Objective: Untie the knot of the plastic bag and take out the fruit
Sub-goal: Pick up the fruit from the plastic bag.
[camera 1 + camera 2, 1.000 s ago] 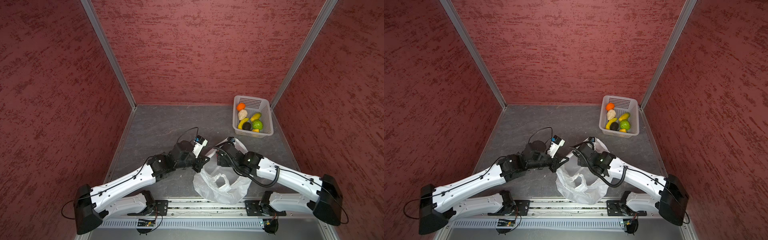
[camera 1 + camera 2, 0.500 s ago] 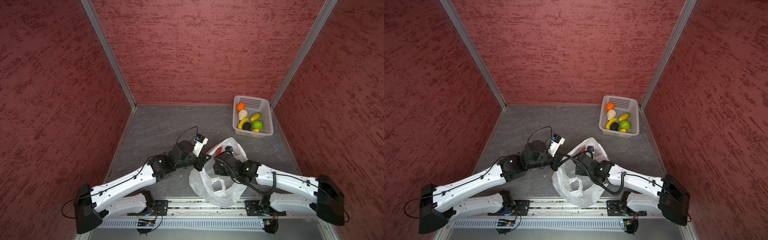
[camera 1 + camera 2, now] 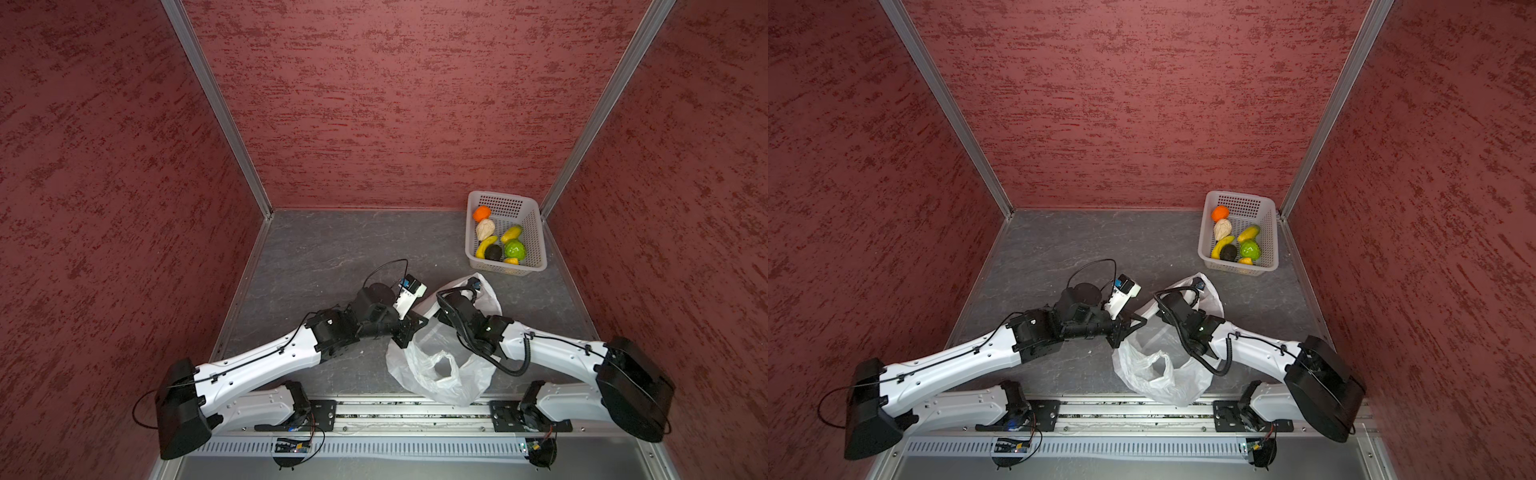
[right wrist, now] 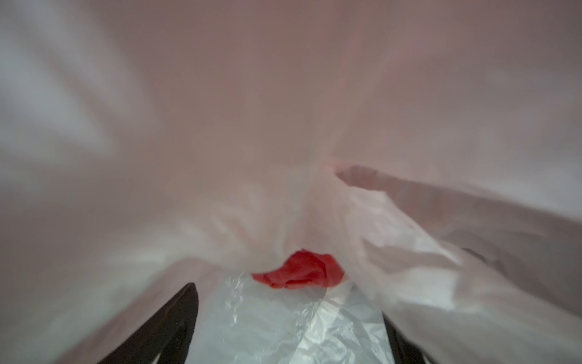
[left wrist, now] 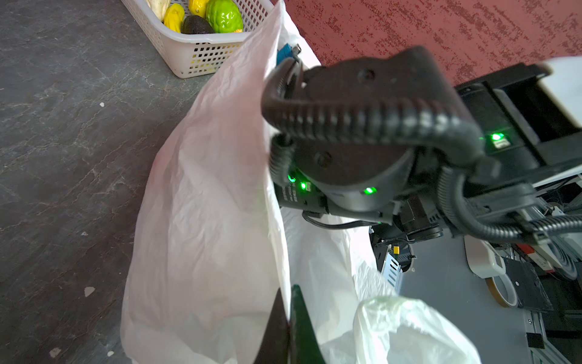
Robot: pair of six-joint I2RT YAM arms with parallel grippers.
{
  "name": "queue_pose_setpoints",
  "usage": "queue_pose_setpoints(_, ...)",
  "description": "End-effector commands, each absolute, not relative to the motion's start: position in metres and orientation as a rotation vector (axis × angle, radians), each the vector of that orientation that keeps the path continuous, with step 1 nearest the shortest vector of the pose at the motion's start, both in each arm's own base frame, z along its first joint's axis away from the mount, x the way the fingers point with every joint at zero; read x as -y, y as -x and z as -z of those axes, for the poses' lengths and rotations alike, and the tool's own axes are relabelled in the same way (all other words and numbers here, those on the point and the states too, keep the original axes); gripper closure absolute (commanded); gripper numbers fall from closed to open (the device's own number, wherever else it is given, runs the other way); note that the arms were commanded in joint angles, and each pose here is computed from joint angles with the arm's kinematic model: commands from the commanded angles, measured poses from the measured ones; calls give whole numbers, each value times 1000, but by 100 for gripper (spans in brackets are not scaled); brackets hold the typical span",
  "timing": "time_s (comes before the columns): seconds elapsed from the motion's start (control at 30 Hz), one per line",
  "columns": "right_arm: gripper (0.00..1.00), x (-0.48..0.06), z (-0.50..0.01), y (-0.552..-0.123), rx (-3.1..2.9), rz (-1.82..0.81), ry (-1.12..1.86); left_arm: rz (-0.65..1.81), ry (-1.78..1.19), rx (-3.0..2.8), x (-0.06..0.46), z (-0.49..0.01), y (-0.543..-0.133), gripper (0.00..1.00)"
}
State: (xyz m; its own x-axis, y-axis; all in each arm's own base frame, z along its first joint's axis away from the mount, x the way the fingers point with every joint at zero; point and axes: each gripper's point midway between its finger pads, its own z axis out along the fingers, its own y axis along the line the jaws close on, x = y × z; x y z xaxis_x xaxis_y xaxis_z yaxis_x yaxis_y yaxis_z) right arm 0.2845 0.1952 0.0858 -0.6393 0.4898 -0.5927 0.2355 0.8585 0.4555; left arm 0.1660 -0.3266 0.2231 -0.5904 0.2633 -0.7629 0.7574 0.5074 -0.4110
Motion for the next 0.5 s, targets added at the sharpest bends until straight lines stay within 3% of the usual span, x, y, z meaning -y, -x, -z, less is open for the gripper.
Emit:
queue_pose_setpoints(0.0,7,-210,-97,-303,-2215,-531,-543,995,-904,-2092,332,-217,-164,100)
queue_pose_setpoints(0.2,4,-220,-97,-318,-2228,-534,-516,1012,-931,-2089,335,-210,-165,100)
queue_pose_setpoints(0.4,2,-219,-47,-348,-2328,-504,-593,1054,-956,-2090,336,-205,-163,100)
queue_pose_setpoints(0.47,13,-225,-38,-361,-2334,-525,-575,1059,-950,-2101,334,-202,-163,100)
